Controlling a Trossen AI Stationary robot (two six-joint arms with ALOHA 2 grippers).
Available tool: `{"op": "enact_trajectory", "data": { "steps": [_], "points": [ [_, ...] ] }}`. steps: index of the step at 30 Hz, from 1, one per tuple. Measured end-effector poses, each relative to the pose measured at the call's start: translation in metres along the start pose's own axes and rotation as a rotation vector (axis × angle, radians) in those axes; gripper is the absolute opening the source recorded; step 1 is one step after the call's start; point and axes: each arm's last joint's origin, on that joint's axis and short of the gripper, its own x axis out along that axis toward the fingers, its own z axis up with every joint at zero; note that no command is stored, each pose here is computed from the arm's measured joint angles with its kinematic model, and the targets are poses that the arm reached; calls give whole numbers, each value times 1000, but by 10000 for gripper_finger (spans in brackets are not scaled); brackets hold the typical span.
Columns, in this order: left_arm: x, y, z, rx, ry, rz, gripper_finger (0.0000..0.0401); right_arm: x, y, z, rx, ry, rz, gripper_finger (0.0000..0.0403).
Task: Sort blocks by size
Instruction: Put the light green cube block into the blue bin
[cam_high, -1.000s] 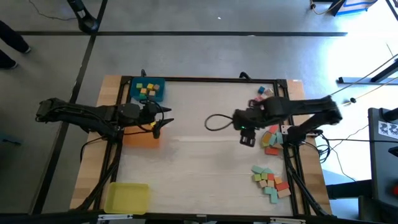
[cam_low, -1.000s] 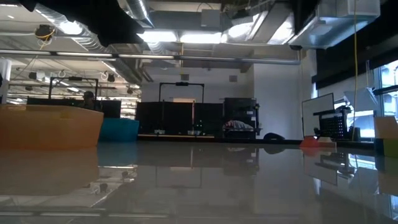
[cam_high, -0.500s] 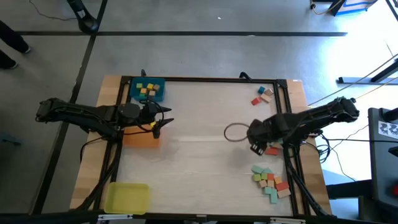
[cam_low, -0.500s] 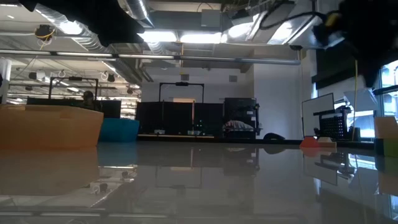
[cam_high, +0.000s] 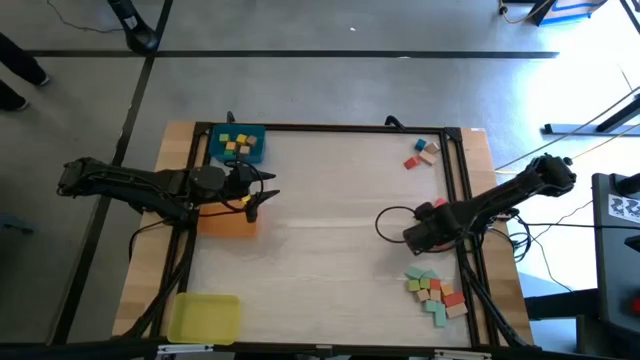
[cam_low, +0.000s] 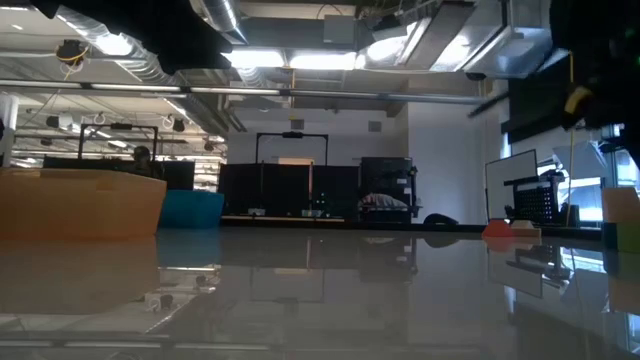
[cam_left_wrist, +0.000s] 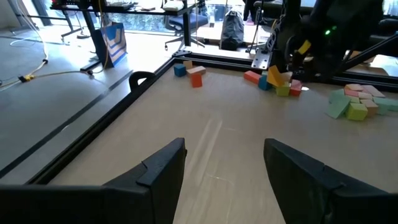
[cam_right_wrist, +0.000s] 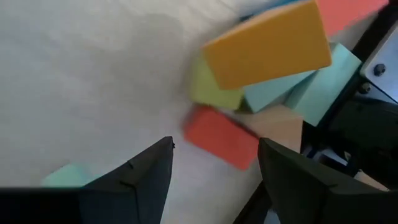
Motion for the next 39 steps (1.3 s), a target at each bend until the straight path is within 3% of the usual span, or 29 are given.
{"op": "enact_trajectory", "data": {
  "steps": [7, 19, 26, 34, 39],
  "points": [
    [0, 0, 0, 0, 0, 0, 205, 17, -6, 1, 30, -55, -35, 233],
    [0, 0, 0, 0, 1, 0, 205, 30, -2, 4, 25, -120, 33, 233],
    [0, 0, 0, 1, 2, 1, 205, 43, -8, 4, 79, -153, 11, 233],
    [0, 0, 0, 2, 3, 1, 205, 46, -9, 5, 58, -204, 4, 233],
    [0, 0, 0, 2, 4, 1, 205, 46, -9, 6, 24, -206, 7, 206]
  ]
}}
